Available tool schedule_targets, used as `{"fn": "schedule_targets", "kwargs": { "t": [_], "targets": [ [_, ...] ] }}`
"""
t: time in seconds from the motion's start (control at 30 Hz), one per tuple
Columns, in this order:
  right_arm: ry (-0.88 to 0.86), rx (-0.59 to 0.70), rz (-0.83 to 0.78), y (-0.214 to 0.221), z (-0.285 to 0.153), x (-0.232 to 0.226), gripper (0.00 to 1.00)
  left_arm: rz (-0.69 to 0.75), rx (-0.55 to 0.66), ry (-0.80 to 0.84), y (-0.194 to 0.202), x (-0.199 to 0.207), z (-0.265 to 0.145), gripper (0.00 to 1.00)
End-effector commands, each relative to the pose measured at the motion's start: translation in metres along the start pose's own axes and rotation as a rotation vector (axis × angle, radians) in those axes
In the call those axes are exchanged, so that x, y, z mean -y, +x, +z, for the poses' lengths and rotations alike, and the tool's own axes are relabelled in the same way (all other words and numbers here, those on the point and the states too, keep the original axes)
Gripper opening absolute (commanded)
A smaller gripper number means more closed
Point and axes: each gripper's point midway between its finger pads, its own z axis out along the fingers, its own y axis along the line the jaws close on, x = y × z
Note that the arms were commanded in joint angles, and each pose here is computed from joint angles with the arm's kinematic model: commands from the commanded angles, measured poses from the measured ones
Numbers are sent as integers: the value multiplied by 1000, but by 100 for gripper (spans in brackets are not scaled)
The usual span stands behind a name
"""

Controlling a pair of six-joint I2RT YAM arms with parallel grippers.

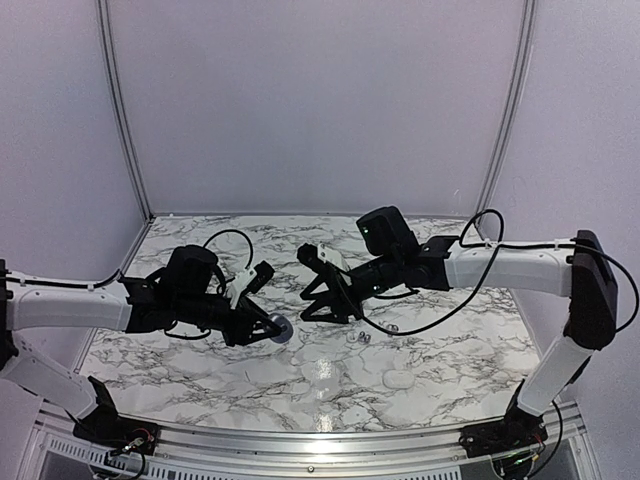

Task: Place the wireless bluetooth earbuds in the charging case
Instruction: Pass from the left arm to the right

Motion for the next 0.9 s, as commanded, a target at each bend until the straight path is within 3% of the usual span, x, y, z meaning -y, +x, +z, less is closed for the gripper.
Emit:
{"fn": "schedule_targets", "kwargs": {
  "t": [0.0,0.37,0.63,0.87],
  "targets": [
    [-155,81,41,-18,-3,-29,48,89,-14,90,-2,24,-3,10],
    [-247,-15,105,11,25,-52,48,126,17,182,-15,45,-10,10],
    [-206,-31,113,17,28,-51,58,111,33,214,-22,53,-14,8],
    [-251,12,114,9,30,-56,48,123,66,206,-33,56,-17,9]
  ]
}}
